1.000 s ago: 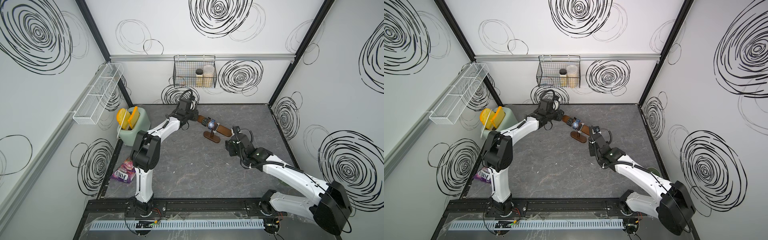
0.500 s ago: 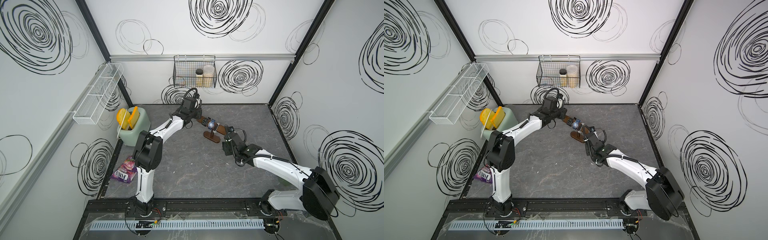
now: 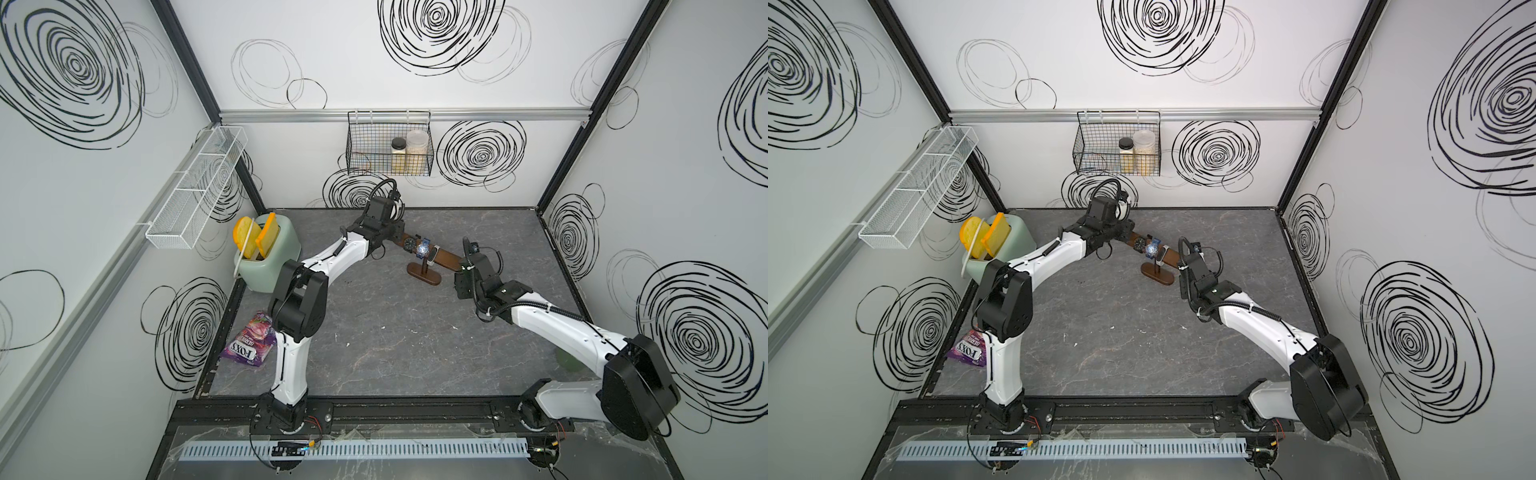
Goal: Place watch on stand
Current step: Adjust the stand at the center of the board.
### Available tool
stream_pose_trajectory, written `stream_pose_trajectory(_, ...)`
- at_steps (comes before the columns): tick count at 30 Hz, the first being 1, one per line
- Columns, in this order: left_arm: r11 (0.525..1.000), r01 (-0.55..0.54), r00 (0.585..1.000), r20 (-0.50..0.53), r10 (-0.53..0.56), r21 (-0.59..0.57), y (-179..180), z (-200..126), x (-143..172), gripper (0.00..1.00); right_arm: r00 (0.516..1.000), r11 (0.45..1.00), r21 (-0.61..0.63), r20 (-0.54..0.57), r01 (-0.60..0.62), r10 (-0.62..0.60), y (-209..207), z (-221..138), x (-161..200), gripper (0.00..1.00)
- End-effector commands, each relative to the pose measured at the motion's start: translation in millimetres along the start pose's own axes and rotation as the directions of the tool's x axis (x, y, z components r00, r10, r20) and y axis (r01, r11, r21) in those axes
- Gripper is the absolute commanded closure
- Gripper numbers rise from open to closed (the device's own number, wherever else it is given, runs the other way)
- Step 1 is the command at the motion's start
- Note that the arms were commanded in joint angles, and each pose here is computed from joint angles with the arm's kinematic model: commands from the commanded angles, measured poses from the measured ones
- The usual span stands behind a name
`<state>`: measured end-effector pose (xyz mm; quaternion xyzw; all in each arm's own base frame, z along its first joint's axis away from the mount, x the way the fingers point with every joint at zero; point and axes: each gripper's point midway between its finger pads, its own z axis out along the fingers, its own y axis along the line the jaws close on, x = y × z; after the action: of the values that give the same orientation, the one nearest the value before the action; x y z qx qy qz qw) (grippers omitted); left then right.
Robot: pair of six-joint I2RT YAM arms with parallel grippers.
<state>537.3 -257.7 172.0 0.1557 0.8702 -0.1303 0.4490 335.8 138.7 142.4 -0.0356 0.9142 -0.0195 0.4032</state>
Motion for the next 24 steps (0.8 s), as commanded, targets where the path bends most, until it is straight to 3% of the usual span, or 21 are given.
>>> stream_pose_trajectory(1, 1.000, -0.015, 1.000, 0.010, 0.015, -0.001, -2, -6, -4, 0.62, 0.999, 1.000, -0.003, 0.046, -0.013, 0.013, 0, 0, -21, 0.62)
stream_pose_trajectory(16, 1.000, -0.007, 1.000, 0.016, 0.007, 0.003, -7, -35, 5, 0.61, 0.998, 1.000, 0.014, 0.070, 0.001, -0.002, -9, 9, -42, 0.62)
stream_pose_trajectory(24, 1.000, 0.000, 0.998, 0.065, 0.000, -0.001, -3, -58, -12, 0.60, 0.997, 1.000, 0.026, 0.071, 0.006, -0.008, -13, 9, -47, 0.63)
